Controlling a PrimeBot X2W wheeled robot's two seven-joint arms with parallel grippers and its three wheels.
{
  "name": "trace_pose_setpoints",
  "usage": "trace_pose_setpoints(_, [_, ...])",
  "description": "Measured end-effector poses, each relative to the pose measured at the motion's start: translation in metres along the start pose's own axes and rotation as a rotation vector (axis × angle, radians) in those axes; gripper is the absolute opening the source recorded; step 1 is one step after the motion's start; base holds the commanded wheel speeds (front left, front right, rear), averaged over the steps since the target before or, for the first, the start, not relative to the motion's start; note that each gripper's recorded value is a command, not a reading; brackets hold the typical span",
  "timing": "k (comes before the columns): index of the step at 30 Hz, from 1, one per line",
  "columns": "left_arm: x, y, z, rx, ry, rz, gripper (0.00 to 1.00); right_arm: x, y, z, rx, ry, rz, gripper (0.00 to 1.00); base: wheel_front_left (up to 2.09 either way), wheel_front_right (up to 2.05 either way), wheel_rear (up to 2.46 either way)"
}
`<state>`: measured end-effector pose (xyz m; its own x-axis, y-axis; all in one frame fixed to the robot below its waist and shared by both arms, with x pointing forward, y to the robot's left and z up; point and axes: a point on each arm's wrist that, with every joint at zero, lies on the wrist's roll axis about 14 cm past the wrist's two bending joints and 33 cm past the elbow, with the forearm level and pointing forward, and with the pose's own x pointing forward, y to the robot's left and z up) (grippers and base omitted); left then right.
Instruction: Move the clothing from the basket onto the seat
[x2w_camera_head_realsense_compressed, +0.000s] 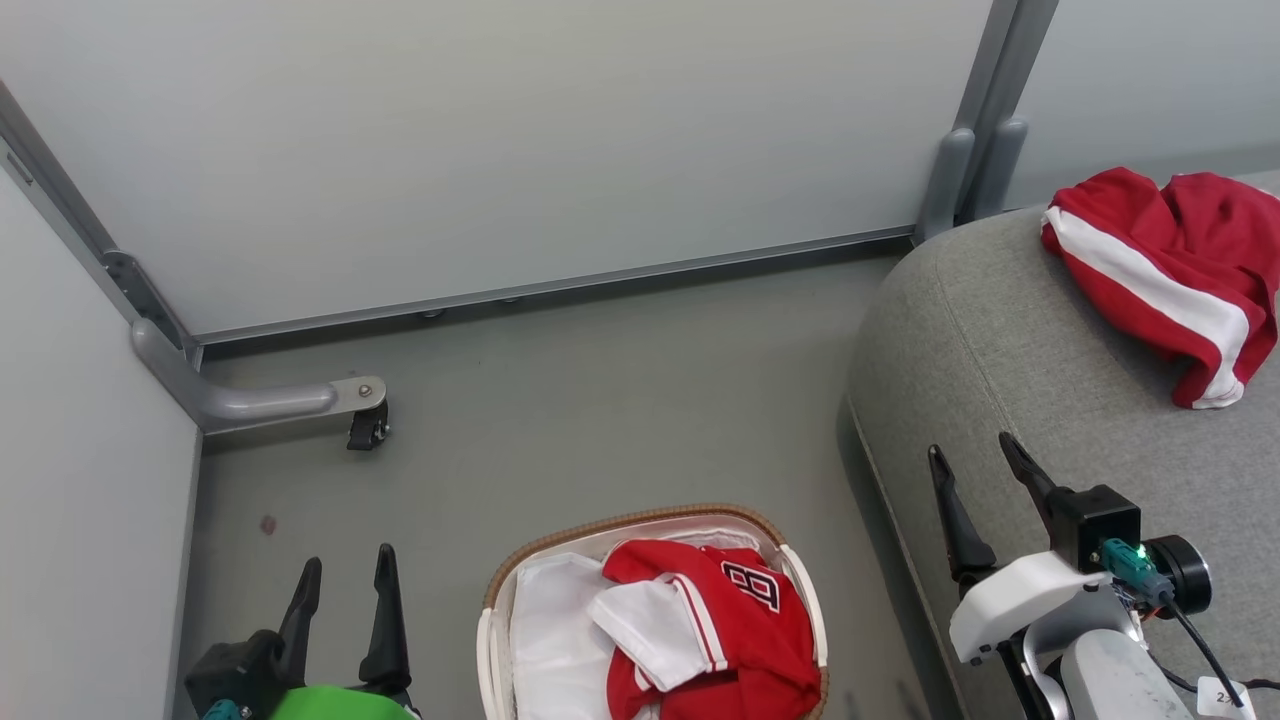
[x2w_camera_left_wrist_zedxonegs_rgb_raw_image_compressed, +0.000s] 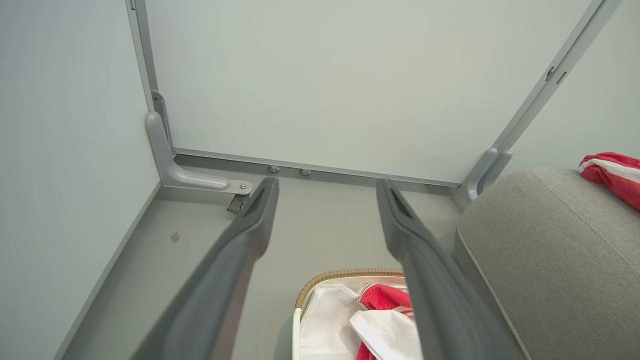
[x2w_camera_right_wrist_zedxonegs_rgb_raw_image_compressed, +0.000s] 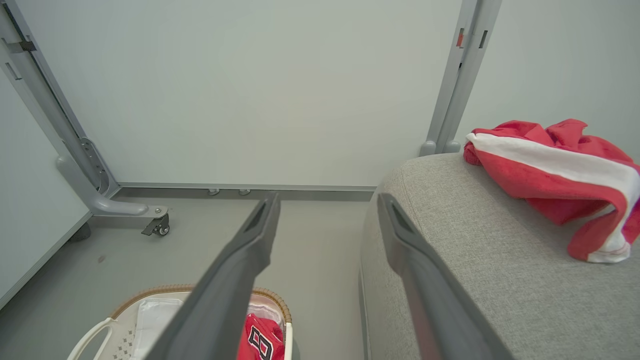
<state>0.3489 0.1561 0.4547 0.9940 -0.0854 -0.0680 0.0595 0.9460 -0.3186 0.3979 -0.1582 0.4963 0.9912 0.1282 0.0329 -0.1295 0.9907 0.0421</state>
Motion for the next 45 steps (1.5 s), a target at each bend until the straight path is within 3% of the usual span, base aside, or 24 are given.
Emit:
trace_pose_setpoints(24, [0.005,-0.003,-0.006,0.01,0.021,-0.011,1.0,0.001,0.002,-0.006,0.012,0.016,0.005,1.0,0.0,0.0,0.0])
trace_pose_setpoints(36, [0.069,-0.047,-0.035,0.134,0.119,-0.195,1.0,0.04,-0.004,-0.004,-0.009,-0.006,0.01,1.0,0.0,0.0,0.0])
trace_pose_setpoints(45, [0.107,-0.085,-0.114,0.184,0.33,-0.379,1.0,0.078,-0.03,-0.018,-0.015,-0.009,-0.038,1.0,0.0,0.0,0.0])
